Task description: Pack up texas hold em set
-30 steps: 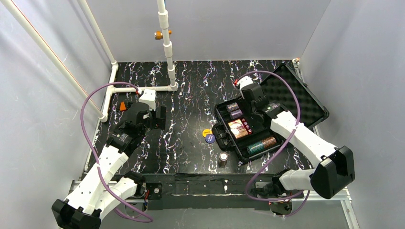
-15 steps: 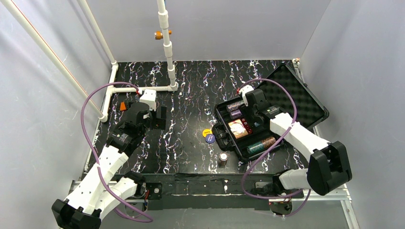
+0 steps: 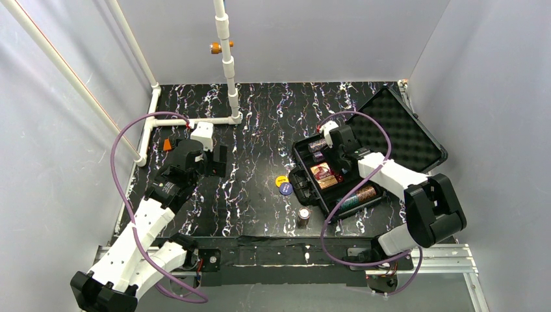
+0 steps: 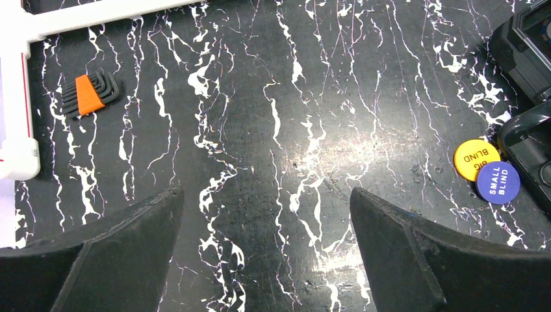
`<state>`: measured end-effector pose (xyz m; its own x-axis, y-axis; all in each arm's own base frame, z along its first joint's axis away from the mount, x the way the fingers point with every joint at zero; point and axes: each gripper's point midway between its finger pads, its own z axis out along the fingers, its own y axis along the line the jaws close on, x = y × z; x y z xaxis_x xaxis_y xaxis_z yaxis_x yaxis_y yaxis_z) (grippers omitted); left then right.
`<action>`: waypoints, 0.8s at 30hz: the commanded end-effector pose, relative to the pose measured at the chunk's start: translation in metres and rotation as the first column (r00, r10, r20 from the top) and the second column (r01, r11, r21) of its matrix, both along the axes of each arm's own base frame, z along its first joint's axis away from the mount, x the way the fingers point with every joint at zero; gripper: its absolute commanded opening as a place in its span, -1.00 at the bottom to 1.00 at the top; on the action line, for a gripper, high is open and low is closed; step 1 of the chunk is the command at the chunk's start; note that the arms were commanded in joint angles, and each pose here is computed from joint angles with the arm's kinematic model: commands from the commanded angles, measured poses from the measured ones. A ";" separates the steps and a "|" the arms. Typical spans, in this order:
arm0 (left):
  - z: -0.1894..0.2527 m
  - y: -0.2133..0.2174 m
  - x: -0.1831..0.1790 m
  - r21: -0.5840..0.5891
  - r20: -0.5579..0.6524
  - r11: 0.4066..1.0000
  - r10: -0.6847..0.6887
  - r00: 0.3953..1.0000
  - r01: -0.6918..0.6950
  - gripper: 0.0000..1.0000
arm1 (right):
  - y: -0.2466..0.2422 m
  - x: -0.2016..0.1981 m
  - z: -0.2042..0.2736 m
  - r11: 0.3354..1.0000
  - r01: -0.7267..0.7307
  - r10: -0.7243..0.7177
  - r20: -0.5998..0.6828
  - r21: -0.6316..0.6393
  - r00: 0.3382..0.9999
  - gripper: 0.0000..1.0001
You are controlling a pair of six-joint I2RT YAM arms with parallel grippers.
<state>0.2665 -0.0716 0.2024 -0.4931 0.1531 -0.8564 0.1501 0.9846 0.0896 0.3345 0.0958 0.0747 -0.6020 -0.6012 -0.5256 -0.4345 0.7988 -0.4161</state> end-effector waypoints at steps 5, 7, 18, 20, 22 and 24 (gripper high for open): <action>-0.004 0.002 0.000 0.010 -0.004 1.000 -0.001 1.000 0.001 0.97 | 0.001 0.015 0.003 1.000 -0.001 0.001 0.060 0.000 0.998 0.16; -0.004 0.003 0.000 0.012 -0.005 1.000 0.000 1.000 0.000 0.97 | 0.001 0.011 -0.003 1.000 -0.002 0.002 0.037 -0.003 0.999 0.17; -0.005 0.001 0.000 0.010 -0.008 1.000 -0.006 1.000 0.006 0.97 | -0.002 -0.009 -0.016 1.000 0.004 -0.004 -0.069 -0.001 0.998 0.23; -0.005 0.001 0.000 0.009 -0.008 1.000 -0.006 1.000 0.006 0.97 | -0.003 -0.012 -0.017 1.000 0.013 -0.013 -0.082 -0.004 0.997 0.23; -0.006 0.001 0.000 0.011 -0.011 1.000 -0.009 1.000 0.009 0.97 | -0.005 -0.017 -0.020 1.000 0.024 -0.025 -0.102 -0.010 0.994 0.24; -0.007 0.001 0.000 0.013 -0.015 1.000 -0.010 1.000 0.010 0.97 | -0.010 -0.023 -0.026 0.999 0.045 -0.048 -0.129 -0.028 0.991 0.23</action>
<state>0.2661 -0.0726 0.1970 -0.5017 0.1638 -0.8494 0.1612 0.9824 0.0942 0.3220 0.0881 0.0547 -0.6488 -0.6082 -0.4572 -0.4575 0.7920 -0.4043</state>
